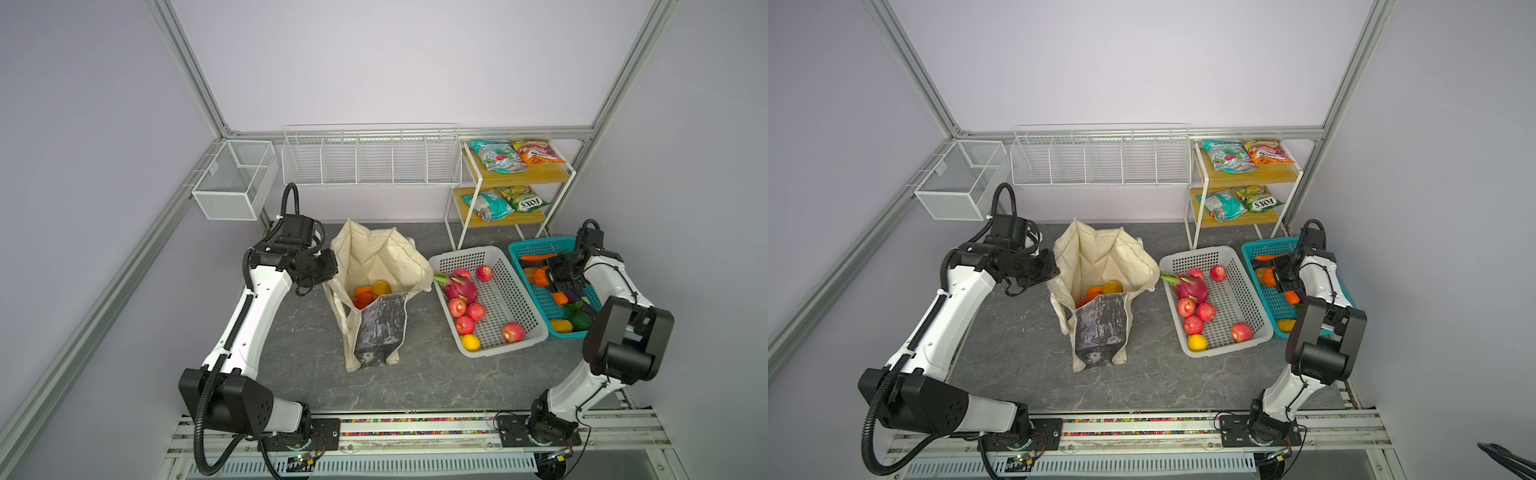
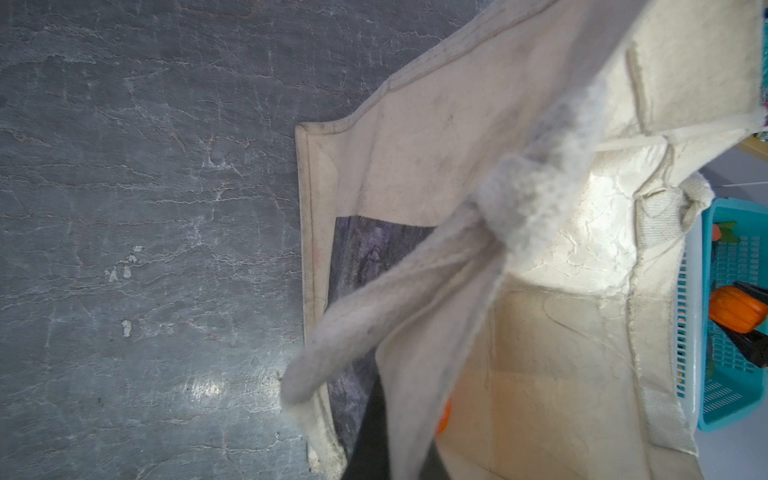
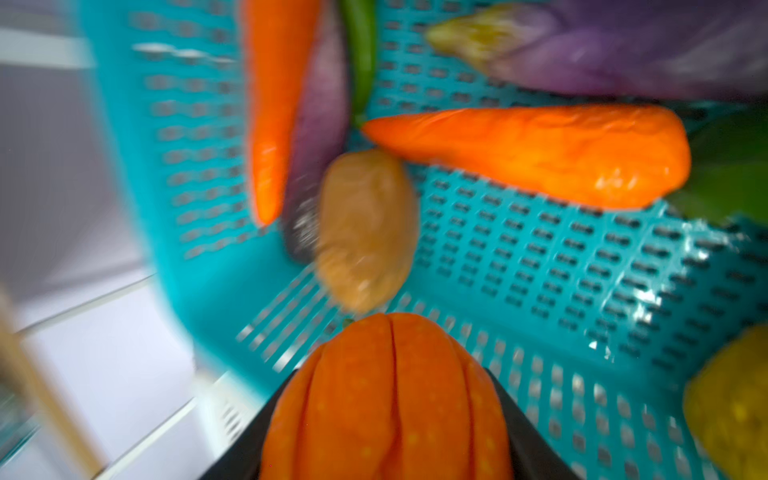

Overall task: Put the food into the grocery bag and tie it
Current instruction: 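Carry the orange pumpkin over the tote bag and lower it inside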

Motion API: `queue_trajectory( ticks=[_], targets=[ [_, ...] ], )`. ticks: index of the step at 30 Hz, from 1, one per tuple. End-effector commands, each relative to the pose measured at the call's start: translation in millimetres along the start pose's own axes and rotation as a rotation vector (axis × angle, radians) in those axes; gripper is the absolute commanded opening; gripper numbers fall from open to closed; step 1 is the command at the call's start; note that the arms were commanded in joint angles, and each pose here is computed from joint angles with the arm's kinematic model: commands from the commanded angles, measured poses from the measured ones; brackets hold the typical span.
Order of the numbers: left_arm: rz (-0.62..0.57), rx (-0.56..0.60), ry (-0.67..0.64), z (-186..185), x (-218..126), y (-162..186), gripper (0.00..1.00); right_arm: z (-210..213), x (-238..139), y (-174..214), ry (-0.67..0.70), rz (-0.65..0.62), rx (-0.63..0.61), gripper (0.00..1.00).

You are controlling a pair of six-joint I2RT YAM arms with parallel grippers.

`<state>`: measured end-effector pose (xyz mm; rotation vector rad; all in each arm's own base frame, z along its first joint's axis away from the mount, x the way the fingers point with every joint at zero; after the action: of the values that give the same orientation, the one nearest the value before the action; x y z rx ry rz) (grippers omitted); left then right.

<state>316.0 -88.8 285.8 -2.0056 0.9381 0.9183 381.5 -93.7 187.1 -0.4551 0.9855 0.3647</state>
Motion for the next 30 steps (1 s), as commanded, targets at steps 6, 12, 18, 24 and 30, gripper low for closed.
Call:
queue_trajectory(
  ticks=[6,12,18,24,30],
  targets=[
    [0.008,0.01,0.03,-9,1,-8,0.0,86,-111,50,-0.179,-0.124,-0.325,0.47],
    [0.011,0.023,0.033,-10,1,-8,0.0,171,-149,133,-0.408,-0.09,-0.729,0.47],
    [0.023,0.029,0.024,-9,1,-6,0.0,233,-157,248,-0.559,0.023,-1.081,0.46],
    [0.025,0.025,0.037,-10,-1,-4,0.0,262,-126,358,-0.587,0.234,-1.399,0.47],
    [0.023,0.023,0.049,-11,-2,-3,0.0,273,-73,412,-0.54,0.345,-1.517,0.47]
  ],
)
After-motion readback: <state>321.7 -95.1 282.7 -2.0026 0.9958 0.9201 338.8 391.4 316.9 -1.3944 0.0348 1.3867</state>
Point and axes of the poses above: each gripper's point midway between its finger pads, its own x axis out along the fingers, its own z axis along the line the jaws close on, y = z × x, the point moved 5 cm from there along -x, back along the fingers, and after that the axes turned 14 degrees about -x, right-handed, at the moved point
